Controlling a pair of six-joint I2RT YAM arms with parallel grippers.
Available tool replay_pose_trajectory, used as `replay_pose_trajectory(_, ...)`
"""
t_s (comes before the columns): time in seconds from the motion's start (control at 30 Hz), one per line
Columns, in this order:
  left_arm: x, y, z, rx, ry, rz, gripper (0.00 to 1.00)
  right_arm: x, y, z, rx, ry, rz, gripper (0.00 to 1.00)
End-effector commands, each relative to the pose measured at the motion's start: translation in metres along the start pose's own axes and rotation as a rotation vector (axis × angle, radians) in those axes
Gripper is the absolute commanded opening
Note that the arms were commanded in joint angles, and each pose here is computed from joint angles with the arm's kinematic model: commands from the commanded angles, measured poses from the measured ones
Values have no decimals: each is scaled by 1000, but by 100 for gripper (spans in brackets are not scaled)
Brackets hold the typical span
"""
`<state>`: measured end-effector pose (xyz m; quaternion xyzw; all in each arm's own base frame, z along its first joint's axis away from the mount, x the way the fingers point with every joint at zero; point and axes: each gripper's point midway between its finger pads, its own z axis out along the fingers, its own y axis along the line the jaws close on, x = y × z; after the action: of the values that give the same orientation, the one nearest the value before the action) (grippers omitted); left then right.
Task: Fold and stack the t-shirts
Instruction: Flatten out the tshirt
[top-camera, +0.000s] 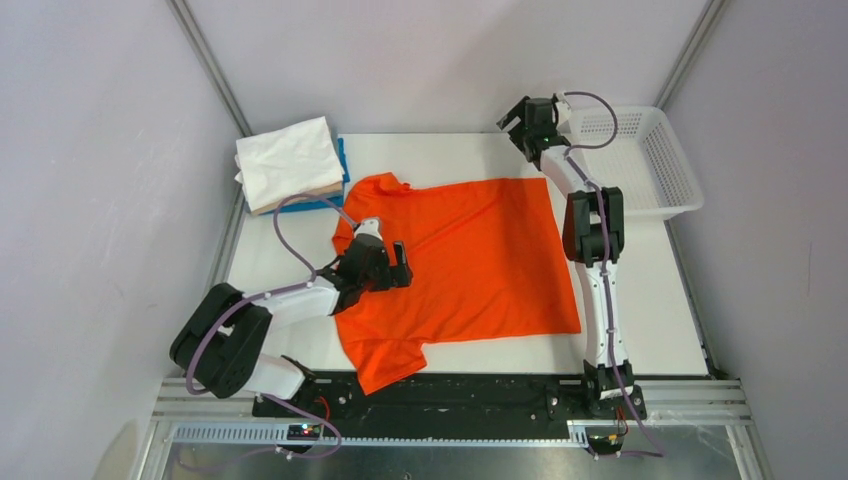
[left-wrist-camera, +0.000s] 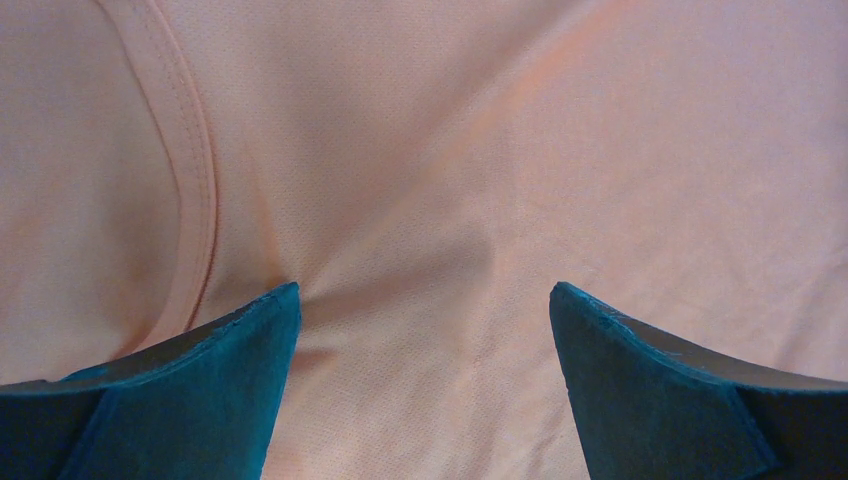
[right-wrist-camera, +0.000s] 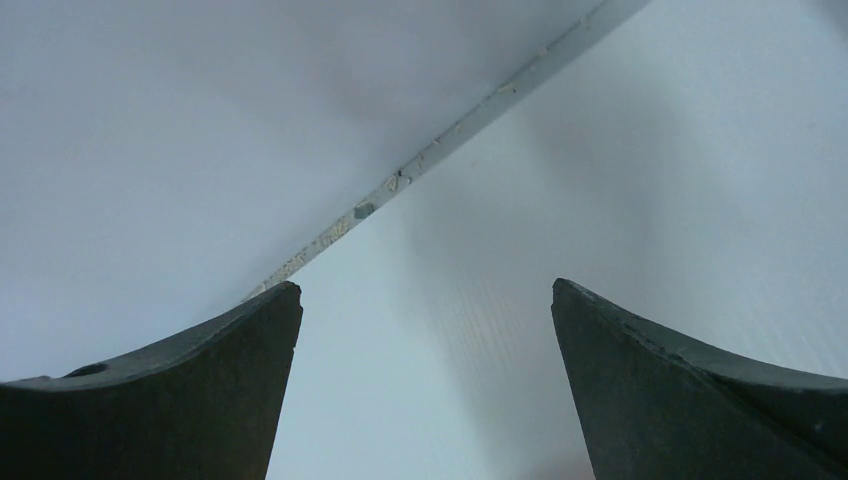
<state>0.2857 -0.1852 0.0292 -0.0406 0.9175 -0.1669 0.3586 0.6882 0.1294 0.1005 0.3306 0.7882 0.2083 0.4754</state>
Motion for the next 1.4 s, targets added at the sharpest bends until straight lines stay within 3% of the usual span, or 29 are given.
replay_pose_trajectory(0.0, 25, 7, -13, -15, 116, 20, 100, -36, 49, -49, -116, -39, -75, 100)
replay_pose_trajectory(0.17, -39, -30, -32, 70, -35, 12, 100, -20, 54, -123, -177, 37, -236, 99)
replay_pose_trajectory(0.37, -109, -37, -47, 8, -193, -25, 100, 62, -5, -225, -124, 242, -368, 99)
replay_pose_trajectory(0.43, -128, -33, -39, -14, -209, -45, 100, 96, -42, -250, -61, 307, -410, 100)
replay_pose_trajectory(0.57, -159, -30, -8, -6, -175, -75, 100, 123, -62, -290, -68, 355, -447, 99)
replay_pose_trajectory(0.8, -202, -34, 59, 0, -141, -88, 100, 165, -94, -317, -100, 471, -435, 99)
replay_pose_trajectory(0.93, -202, -20, 93, -18, -98, -152, 100, 171, -104, -316, -92, 492, -437, 99)
replay_pose_trajectory(1.13, -205, -31, 136, 41, -50, -172, 100, 176, -117, -306, -61, 513, -430, 99)
replay_pose_trajectory(1.23, -222, -34, 152, 51, -76, -193, 100, 176, -122, -304, -44, 516, -436, 100)
replay_pose_trajectory(1.37, -278, -20, 171, -14, -217, -249, 100, 175, -127, -303, -26, 510, -448, 99)
